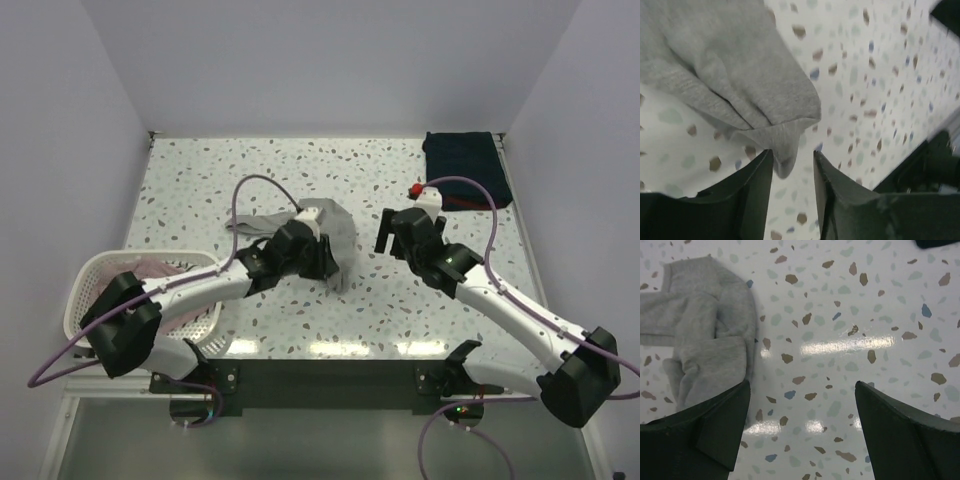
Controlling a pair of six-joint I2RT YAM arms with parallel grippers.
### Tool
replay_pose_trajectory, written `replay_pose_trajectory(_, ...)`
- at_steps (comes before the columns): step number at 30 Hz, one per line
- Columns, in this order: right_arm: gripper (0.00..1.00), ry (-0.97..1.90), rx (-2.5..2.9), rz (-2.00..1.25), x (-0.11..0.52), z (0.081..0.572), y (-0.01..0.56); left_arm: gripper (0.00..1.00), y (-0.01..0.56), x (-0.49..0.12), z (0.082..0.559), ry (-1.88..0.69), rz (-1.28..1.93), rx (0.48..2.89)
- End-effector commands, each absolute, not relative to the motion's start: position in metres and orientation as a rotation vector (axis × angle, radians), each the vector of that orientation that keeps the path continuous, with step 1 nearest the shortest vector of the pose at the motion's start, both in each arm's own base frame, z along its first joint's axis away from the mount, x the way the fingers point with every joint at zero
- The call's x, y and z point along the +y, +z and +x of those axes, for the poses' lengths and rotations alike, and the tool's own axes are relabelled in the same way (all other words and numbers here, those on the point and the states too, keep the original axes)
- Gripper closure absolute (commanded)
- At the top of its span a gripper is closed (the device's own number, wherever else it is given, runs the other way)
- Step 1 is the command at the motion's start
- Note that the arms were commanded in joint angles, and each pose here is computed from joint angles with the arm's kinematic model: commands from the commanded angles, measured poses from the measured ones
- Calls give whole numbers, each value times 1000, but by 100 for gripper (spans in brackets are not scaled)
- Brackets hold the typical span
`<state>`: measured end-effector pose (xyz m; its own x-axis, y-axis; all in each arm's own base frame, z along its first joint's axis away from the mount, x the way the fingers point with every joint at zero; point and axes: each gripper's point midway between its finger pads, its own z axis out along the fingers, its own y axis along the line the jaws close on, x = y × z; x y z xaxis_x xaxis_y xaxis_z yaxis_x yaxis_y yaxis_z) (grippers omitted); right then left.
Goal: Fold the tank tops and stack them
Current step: Move the tank top to the center of the board
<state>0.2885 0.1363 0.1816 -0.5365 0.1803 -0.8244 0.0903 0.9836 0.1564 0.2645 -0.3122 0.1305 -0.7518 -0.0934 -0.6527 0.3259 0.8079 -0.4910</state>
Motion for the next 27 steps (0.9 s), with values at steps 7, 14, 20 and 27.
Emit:
replay_pose_trajectory(7, 12, 135, 2267, 201, 154, 287, 124, 37, 114, -299, 199, -915, 140, 2273)
replay_pose_trajectory(14, 17, 317, 2354, 145, 198, 286, 91, 37, 138, -247, 246, -607, -186, 2186)
replay_pose_trajectory(20, 17, 375, 2339, 146, 220, 302, 94, 39, 128, -245, 288, -612, -229, 2231)
replay_pose_trajectory(27, 18, 412, 2316, 174, 237, 321, 95, 42, 100, -269, 302, -673, -174, 2307)
